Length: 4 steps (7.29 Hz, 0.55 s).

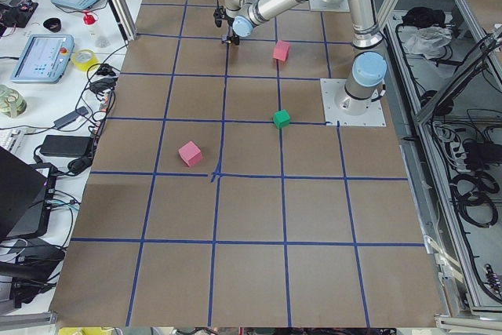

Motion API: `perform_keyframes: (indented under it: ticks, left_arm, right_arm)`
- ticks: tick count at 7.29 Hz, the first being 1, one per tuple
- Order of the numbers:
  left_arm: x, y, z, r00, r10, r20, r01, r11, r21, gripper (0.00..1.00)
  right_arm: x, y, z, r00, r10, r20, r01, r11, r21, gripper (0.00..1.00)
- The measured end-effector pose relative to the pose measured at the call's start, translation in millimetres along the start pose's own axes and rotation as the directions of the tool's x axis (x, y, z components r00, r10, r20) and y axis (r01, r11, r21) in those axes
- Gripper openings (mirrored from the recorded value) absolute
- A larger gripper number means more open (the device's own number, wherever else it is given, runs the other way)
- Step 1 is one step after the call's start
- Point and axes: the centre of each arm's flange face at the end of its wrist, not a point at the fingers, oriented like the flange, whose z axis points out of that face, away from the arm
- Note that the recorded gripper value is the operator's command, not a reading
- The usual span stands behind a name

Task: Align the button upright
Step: 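Lower the left gripper and grasp the button's black body, then lift the button with the left gripper and rotate it yellow cap up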

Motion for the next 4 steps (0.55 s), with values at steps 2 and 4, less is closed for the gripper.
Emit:
perform_keyframes:
  ticks: [2, 4]
  left_arm:
    - [2, 2, 0, 0.999, -0.040, -0.011, 0.040, 0.999, -0.023, 0.00]
    - [1, 4, -13, 0.995, -0.103, 0.008, 0.104, 0.992, -0.073, 0.00]
  right_arm:
    - [0, 0, 2, 1.000, 0.001, 0.001, -0.001, 1.000, -0.001, 1.00]
    - [0, 0, 2, 1.000, 0.001, 0.001, -0.001, 1.000, -0.001, 1.00]
